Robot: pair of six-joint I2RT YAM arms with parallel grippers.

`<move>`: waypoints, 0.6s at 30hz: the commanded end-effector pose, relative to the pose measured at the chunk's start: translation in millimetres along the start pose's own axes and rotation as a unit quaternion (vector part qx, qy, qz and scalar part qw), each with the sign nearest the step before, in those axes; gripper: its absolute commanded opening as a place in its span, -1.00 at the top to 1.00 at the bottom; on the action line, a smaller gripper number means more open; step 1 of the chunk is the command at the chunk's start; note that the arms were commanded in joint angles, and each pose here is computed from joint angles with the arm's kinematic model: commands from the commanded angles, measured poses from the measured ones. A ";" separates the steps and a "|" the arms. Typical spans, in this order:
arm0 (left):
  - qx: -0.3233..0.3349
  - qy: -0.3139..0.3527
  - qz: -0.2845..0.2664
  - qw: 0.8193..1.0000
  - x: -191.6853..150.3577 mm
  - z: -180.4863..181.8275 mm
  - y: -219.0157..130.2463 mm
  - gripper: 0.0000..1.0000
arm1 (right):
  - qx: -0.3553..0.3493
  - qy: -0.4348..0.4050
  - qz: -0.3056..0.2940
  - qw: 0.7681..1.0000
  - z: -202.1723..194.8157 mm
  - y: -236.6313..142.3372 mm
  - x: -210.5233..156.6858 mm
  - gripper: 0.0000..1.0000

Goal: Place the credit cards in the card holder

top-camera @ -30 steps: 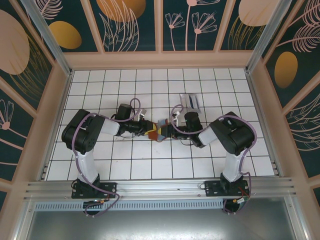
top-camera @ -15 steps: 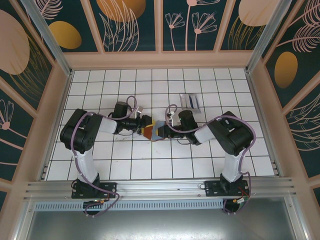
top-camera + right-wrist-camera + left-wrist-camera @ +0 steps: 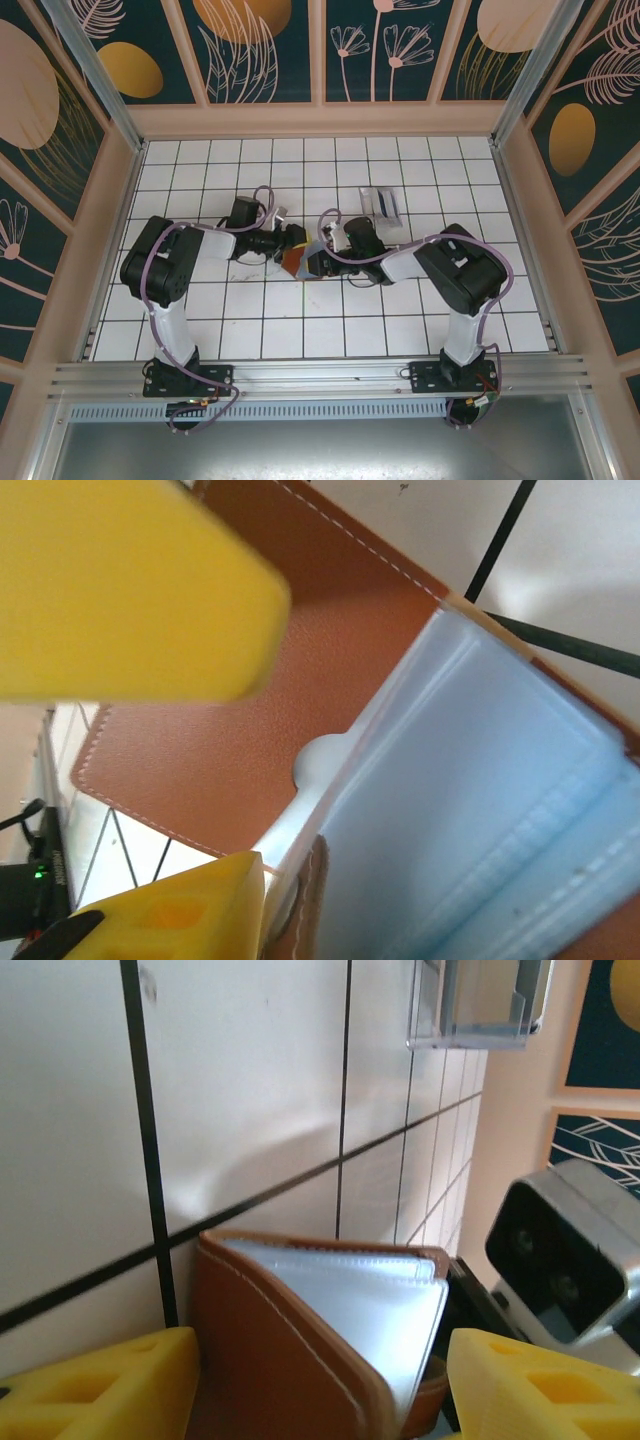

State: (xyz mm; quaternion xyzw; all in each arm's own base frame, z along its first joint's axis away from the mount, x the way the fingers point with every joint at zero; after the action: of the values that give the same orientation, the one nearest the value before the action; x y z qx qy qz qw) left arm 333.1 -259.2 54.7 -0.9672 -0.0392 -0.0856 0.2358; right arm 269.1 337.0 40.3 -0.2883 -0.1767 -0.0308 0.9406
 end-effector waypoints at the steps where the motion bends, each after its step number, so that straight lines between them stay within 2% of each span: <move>1: 0.034 0.013 0.014 0.999 -0.3 7.4 6.0 -0.37 | -0.092 0.008 0.062 0.994 -38.3 10.7 -39.9 0.24; 7: 0.058 0.013 0.025 0.998 -3.1 17.6 11.4 -0.36 | -0.099 0.005 0.061 0.993 -39.2 11.0 -40.6 0.24; 9: 0.065 0.006 0.025 0.998 -5.2 21.6 11.4 -0.19 | -0.092 0.006 0.055 0.994 -36.8 7.8 -40.7 0.03; 12: 0.080 -0.009 0.017 0.997 -8.6 29.3 9.0 0.20 | -0.098 0.013 0.038 0.994 -37.6 -5.0 -38.0 -0.07; 14: 0.083 -0.017 0.009 0.996 -11.7 31.9 7.1 0.39 | -0.110 0.016 0.025 0.994 -38.2 -17.6 -37.1 -0.11; 18: 0.085 -0.048 -0.011 0.995 -20.0 35.8 1.9 0.36 | -0.134 0.025 -0.006 0.991 -38.2 -49.5 -42.9 -0.21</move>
State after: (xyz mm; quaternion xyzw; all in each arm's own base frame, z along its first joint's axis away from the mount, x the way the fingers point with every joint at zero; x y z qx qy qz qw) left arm 333.7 -253.7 32.8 -0.9503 -0.0535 -0.0850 0.2946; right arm 250.7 311.7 44.5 -0.3383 -0.1970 -0.0534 0.9186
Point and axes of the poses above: each hand's point on the last joint's axis, 136 mm out from that joint toward the fingers, its own y axis out along the fingers, its own z axis along the line the jaws close on, x = y × z, the point moved 1 cm from there along -y, back along the fingers, and after that the axes turned 10 degrees about y, right-handed, at the moved point
